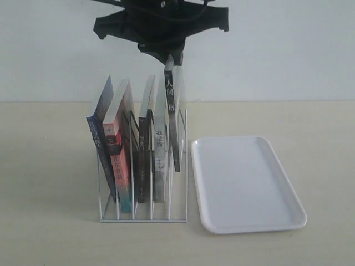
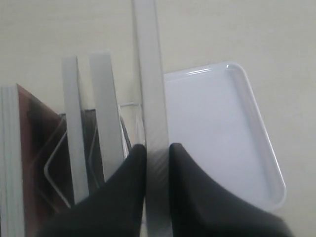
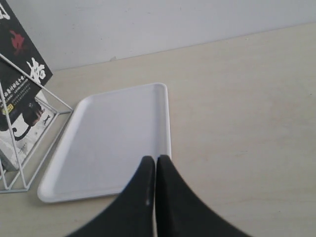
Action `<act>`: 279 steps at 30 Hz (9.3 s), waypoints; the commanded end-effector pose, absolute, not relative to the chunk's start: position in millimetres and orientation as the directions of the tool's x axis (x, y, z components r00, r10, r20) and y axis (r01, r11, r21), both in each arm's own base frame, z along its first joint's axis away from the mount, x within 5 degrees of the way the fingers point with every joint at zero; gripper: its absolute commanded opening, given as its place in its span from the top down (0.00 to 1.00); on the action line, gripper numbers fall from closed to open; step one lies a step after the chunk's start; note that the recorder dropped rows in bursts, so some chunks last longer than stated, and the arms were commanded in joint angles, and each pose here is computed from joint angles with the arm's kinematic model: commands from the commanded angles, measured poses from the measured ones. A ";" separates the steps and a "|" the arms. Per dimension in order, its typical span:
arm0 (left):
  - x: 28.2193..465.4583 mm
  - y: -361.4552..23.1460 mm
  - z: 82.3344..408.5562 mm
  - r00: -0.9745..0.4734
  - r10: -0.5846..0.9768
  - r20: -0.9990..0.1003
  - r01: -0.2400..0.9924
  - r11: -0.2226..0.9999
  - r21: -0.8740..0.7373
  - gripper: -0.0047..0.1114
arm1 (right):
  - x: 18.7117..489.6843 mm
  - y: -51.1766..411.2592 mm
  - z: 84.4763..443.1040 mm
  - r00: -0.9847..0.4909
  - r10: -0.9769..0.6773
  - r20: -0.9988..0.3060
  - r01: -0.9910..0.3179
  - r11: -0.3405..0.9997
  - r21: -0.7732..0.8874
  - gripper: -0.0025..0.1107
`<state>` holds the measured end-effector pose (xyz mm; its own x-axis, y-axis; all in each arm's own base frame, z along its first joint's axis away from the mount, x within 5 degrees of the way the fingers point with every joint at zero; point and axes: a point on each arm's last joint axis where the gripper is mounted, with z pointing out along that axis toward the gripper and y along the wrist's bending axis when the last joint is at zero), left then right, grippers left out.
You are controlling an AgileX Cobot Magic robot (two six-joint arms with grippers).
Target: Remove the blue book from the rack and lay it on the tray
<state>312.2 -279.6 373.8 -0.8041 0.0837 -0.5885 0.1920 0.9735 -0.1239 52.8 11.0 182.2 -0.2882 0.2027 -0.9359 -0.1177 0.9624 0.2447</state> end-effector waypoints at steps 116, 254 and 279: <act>312.8 -169.2 352.4 -0.840 0.075 -0.537 0.010 0.992 0.122 0.67 | 52.8 10.7 183.5 -0.273 0.201 -0.941 -0.119 0.963 0.240 0.98; 361.3 -165.2 319.6 -0.849 0.119 -0.515 0.157 0.987 -0.031 0.67 | 52.8 10.7 183.5 -0.273 0.201 -0.941 -0.119 0.963 0.240 0.98; 364.3 -167.0 297.5 -0.859 0.132 -0.495 0.165 0.986 -0.023 0.68 | 52.8 10.7 183.5 -0.273 0.199 -0.941 -0.119 0.964 0.239 0.98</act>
